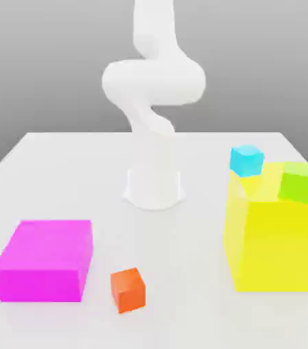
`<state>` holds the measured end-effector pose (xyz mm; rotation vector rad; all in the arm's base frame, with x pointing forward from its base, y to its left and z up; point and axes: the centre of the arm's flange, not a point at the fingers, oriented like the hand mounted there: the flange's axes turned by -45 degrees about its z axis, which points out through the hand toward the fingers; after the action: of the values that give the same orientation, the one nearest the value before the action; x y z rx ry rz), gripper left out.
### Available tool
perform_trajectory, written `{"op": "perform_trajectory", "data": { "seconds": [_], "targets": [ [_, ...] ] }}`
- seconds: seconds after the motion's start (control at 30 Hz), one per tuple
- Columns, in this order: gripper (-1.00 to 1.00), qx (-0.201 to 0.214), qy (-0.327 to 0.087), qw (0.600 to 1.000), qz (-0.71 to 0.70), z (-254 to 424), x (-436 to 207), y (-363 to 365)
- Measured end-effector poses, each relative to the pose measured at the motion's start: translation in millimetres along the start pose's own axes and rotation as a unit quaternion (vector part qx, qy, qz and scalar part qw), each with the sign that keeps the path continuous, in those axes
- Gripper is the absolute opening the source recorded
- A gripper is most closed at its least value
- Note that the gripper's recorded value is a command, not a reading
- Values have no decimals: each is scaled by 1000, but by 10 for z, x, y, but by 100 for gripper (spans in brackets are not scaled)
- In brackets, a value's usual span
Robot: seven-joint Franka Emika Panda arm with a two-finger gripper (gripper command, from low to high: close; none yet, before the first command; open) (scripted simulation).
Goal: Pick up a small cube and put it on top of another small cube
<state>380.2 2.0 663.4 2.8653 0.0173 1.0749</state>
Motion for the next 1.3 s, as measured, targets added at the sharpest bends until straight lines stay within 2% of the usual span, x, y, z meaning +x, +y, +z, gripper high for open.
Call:
{"op": "perform_trajectory", "data": {
  "seconds": [0.13, 0.3, 0.47, 0.63, 0.8, 1.2, 1.23, 1.3],
  "targets": [
    [0, -40, -72, 996, -45, 939, -237, 3],
    [0, -53, -162, 981, -93, 1956, -762, 124],
    [0, -30, -242, 961, -130, 2752, -1478, 249],
    [0, 25, -303, 940, -156, 3282, -2270, 282],
    [0, 97, -333, 922, -171, 3555, -2949, 162],
    [0, 107, -335, 920, -171, 4044, -3431, 99],
    [-100, 107, -336, 920, -171, 4065, -3460, 97],
    [-100, 107, -336, 920, -171, 4065, -3461, 97]
  ]
}}
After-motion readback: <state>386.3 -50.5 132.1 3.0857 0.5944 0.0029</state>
